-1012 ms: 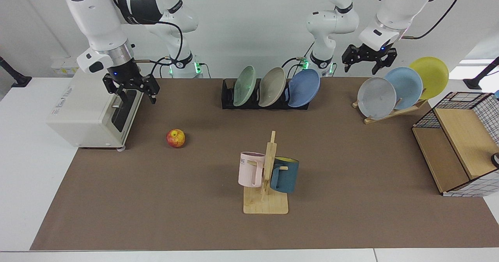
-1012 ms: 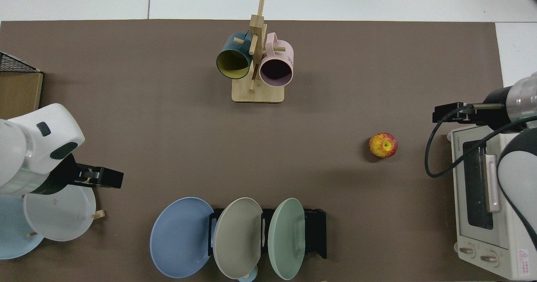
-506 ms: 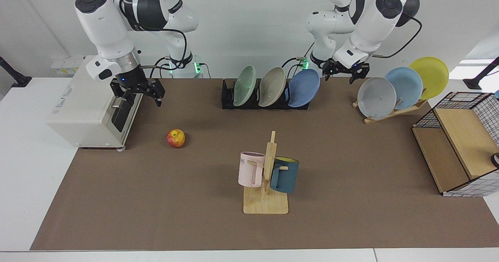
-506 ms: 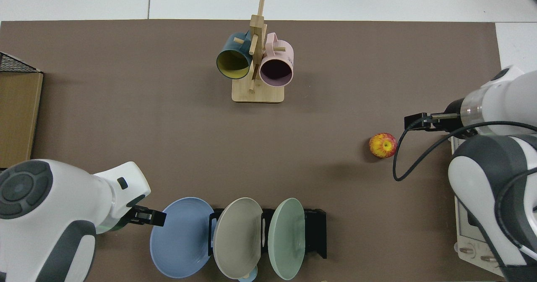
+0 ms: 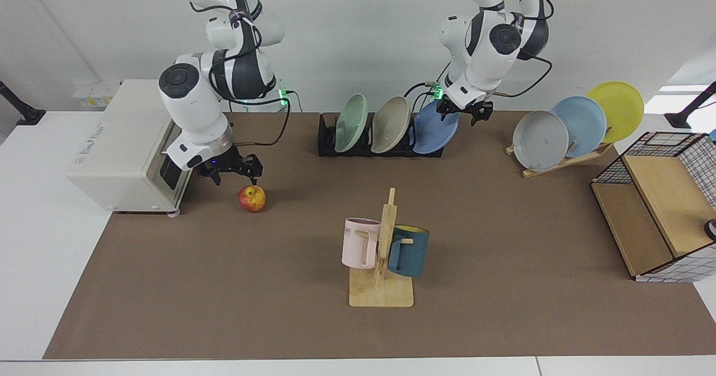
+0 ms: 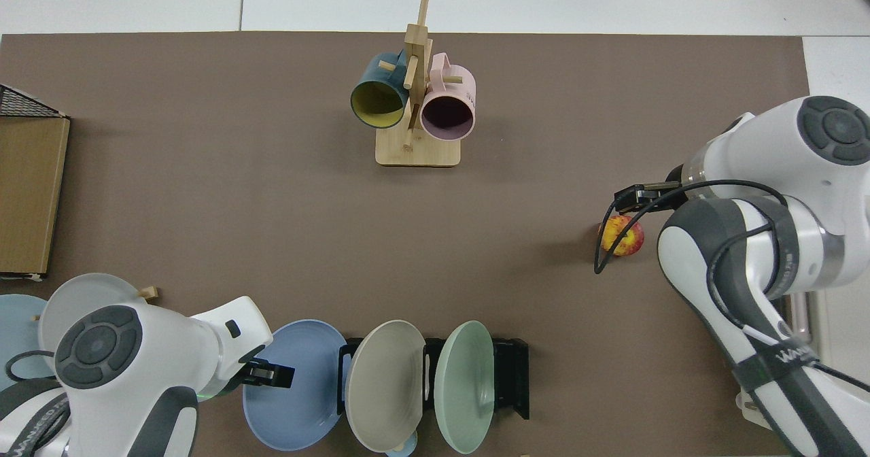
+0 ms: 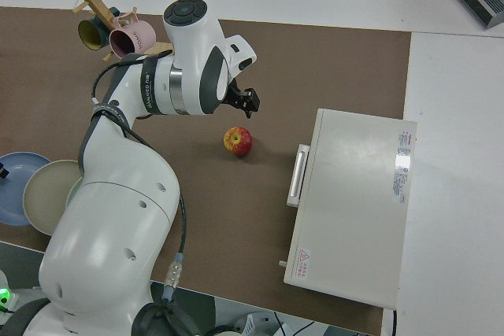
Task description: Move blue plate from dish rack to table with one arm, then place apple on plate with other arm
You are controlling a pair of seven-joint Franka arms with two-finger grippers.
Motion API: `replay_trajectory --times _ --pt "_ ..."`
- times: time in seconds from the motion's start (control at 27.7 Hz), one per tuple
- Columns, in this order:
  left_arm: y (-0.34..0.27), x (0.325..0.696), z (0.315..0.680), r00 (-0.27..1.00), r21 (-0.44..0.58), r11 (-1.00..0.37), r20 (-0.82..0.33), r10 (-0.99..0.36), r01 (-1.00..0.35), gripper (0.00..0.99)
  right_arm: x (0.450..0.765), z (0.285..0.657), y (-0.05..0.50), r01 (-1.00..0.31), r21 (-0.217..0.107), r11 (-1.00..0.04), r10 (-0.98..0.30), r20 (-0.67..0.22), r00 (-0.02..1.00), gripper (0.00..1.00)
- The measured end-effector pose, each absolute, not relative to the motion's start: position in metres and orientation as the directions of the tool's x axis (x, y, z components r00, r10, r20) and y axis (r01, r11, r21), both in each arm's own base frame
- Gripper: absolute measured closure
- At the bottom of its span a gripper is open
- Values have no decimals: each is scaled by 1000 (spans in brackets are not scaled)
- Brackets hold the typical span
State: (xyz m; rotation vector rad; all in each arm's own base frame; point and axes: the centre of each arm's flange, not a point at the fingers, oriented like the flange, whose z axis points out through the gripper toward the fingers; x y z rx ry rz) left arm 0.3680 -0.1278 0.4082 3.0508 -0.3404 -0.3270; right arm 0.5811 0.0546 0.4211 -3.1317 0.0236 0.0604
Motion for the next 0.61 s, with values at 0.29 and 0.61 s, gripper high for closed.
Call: replay_trajectory --times 0.29,0.61 --pt "-131 367 407 954 93 -975 -206 -219 -204 154 580 387 59 -9 -4 -1000 -8 -54 999 0" --pt "-141 363 406 953 97 -975 -215 -214 -198 511 564 344 56 -10 -1 -1000 -10 -62 998 0"
